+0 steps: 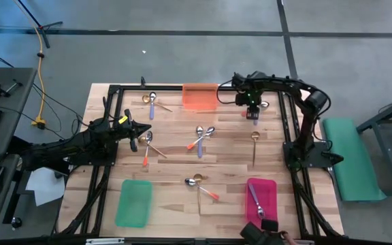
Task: Sort silverware by color (type)
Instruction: Put the orange spoon into the orange bin
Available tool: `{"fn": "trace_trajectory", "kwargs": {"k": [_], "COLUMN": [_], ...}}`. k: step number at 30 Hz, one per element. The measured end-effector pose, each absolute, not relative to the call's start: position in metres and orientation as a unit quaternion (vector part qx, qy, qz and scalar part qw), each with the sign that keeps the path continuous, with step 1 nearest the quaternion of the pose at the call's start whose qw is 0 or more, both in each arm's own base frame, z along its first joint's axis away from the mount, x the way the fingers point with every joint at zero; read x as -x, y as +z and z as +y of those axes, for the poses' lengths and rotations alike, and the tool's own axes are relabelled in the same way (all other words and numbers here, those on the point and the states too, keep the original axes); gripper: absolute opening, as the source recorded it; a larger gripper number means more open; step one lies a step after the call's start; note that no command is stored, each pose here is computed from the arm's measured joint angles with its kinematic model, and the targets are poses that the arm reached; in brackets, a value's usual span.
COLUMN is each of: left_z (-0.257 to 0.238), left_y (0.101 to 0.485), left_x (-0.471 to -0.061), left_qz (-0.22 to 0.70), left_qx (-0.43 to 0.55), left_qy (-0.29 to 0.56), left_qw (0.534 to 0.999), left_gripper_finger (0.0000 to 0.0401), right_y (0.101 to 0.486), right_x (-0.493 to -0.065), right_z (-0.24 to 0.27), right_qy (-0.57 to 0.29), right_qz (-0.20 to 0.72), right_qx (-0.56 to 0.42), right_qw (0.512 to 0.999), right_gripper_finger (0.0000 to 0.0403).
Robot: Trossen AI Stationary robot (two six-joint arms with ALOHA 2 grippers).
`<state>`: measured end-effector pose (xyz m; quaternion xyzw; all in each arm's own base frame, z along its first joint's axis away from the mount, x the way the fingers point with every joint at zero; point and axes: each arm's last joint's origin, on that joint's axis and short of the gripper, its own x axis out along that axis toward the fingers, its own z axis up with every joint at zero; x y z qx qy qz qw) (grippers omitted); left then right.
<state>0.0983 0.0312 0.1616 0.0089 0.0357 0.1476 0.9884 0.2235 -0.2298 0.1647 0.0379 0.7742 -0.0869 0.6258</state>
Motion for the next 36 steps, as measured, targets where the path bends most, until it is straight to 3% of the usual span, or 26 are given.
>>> {"fn": "trace_trajectory", "kwargs": {"k": [6,16,36], "left_z": [0.031,0.031,0.031], "left_y": [0.162,0.162,0.162], "left_x": [-0.098,-0.098,-0.098], "left_qz": [0.036,0.036,0.036], "left_qx": [-0.009,-0.009,-0.009], "left_qy": [0.148,0.148,0.148], "left_qw": [0.988,0.988,0.988], "left_gripper_finger": [0.0000,0.0000,0.0000], "right_y": [0.170,0.146,0.144], "right_x": [-0.223,-0.219,-0.221], "right_z": [-0.228,-0.224,-0.226], "right_qy": [-0.077,-0.069,-0.066], "right_qz": [0.764,0.760,0.749], "right_qx": [-0.031,0.012,0.024], "right_qw": [0.640,0.646,0.659], "right_gripper_finger": [0.0198,0.0173,0.0076]}}
